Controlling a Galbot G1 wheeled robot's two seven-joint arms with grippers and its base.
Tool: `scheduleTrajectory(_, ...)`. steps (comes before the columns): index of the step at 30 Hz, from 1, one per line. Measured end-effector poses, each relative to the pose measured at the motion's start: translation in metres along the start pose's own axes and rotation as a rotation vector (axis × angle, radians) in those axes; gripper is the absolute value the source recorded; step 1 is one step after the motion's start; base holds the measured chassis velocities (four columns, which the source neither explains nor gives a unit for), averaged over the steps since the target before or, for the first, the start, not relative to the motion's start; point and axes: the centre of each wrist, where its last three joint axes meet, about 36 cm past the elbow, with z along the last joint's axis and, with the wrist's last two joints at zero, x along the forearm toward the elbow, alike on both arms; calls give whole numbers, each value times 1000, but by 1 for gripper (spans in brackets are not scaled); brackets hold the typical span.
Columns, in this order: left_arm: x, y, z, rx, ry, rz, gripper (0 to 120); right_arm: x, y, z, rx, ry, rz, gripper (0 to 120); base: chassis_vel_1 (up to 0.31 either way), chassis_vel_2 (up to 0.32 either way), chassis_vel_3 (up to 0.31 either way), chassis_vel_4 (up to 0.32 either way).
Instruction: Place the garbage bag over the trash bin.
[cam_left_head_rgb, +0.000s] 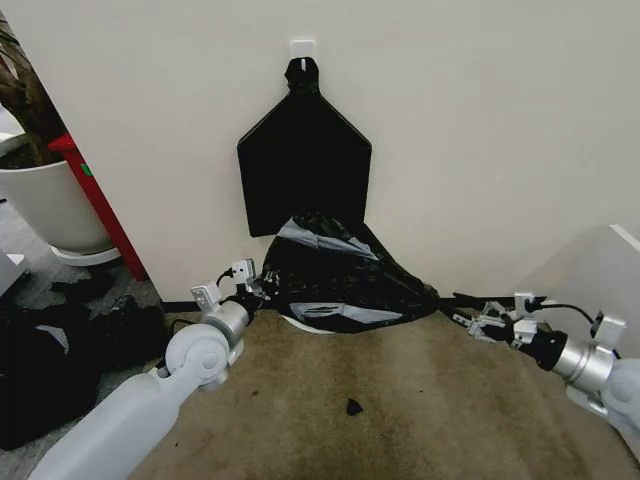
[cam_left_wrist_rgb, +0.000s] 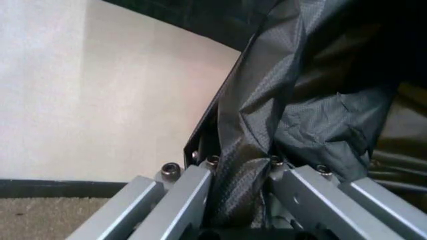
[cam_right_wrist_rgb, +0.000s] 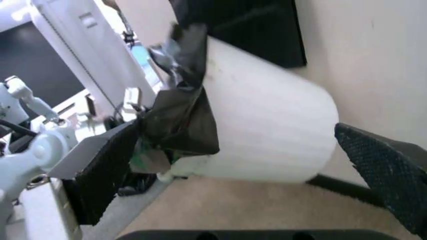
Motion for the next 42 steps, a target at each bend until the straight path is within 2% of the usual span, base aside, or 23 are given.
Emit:
scheduleTrajectory(12, -3, 2, -2, 6, 0, -33, 1, -1, 20, -36, 35, -72, 21, 100, 0, 0, 0, 0)
scheduleTrajectory(15, 2, -4, -4, -22, -5, -25, 1, -13, 40, -50, 133, -71, 121, 100, 0, 0, 0, 0)
scheduleTrajectory(19, 12, -19, -8, -118, 3, -35, 1, -50, 105, -63, 415, -70, 332, 100, 0, 0, 0, 0)
scheduleTrajectory(20, 12, -19, -8, -118, 3, -35, 1, -50, 105, -63, 415, -70, 332, 100, 0, 0, 0, 0)
scheduleTrajectory(21, 14, -22, -9, -133, 4, -38, 1, -57, 118, -61, 465, -77, 357, 100, 0, 0, 0, 0)
scheduleTrajectory(23, 22, -34, -13, -204, 17, -59, 1, -77, 152, -49, 651, -102, 393, 100, 0, 0, 0, 0)
scheduleTrajectory(27, 29, -44, -17, -257, 43, -94, 1, -87, 174, -44, 730, -102, 370, 100, 0, 0, 0, 0)
scheduleTrajectory(28, 35, -52, -18, -292, 63, -117, 1, -96, 182, -35, 796, -80, 334, 100, 0, 0, 0, 0)
scheduleTrajectory(30, 39, -60, -18, -316, 81, -135, 1, -109, 186, -21, 842, -61, 301, 100, 0, 0, 0, 0)
scheduleTrajectory(36, 45, -73, -16, -363, 93, -135, 1, -141, 196, 12, 869, -39, 212, 98, 0, 0, 0, 0)
scheduleTrajectory(42, 50, -79, -13, -380, 101, -117, 1, -160, 190, 38, 927, -29, 211, 94, 0, 0, 0, 0)
